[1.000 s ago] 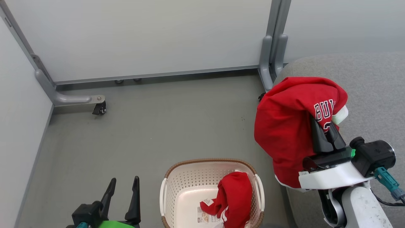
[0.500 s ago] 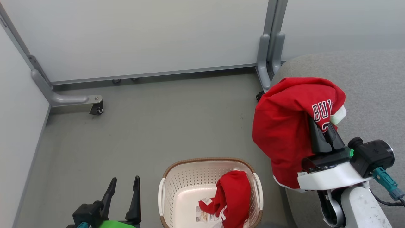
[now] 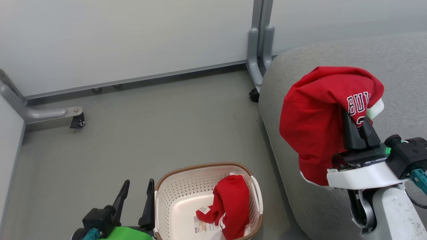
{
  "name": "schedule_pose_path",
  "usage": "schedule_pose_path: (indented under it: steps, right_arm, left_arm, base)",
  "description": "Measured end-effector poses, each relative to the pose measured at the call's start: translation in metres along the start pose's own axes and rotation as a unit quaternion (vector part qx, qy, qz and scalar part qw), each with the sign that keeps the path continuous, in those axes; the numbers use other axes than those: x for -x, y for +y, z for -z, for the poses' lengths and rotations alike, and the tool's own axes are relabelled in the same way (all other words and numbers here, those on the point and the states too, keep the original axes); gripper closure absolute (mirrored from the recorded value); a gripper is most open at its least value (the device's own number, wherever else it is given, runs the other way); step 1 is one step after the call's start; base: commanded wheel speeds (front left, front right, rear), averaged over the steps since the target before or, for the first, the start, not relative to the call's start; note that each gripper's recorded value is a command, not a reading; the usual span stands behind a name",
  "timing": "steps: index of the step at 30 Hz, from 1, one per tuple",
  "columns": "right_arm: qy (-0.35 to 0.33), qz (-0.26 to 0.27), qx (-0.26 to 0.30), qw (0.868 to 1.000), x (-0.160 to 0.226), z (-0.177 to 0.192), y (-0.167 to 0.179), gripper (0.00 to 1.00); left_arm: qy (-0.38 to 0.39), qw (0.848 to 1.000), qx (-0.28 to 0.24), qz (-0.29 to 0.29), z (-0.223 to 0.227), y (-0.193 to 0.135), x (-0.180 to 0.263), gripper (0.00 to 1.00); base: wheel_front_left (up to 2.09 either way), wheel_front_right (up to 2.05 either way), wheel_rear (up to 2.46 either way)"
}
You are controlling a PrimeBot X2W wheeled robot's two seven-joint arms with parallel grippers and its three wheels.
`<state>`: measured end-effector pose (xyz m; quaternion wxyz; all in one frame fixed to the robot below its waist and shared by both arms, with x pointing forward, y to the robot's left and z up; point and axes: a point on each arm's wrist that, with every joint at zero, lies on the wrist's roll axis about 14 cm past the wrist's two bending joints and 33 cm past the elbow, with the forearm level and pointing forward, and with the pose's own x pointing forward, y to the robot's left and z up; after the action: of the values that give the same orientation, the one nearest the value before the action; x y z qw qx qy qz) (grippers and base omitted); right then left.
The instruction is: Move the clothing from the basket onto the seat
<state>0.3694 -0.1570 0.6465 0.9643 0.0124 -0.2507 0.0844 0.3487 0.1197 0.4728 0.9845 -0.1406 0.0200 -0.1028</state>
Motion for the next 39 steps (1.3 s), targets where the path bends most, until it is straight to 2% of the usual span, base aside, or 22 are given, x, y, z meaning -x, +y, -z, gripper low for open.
schedule_pose_path:
  steps: [13, 29, 39]
  right_arm:
    - [0.003, 0.1, 0.06, 0.993, 0.04, -0.02, -0.069, 1.0]
    - [0.014, 0.217, 0.126, 0.968, 0.102, -0.051, -0.132, 1.0]
    - [0.025, 0.24, 0.143, 0.96, 0.11, -0.052, -0.143, 1.0]
  left_arm:
    - [0.033, 0.993, 0.002, 0.115, 0.019, -0.07, -0.037, 0.0]
    - [0.062, 0.967, 0.01, 0.248, 0.041, -0.16, -0.065, 0.0]
    - [0.08, 0.959, 0.017, 0.27, 0.056, -0.175, -0.07, 0.0]
  base:
    - [0.0, 0.0, 0.0]
    - [0.0, 0.0, 0.0]
    - [0.0, 0.0, 0.0]
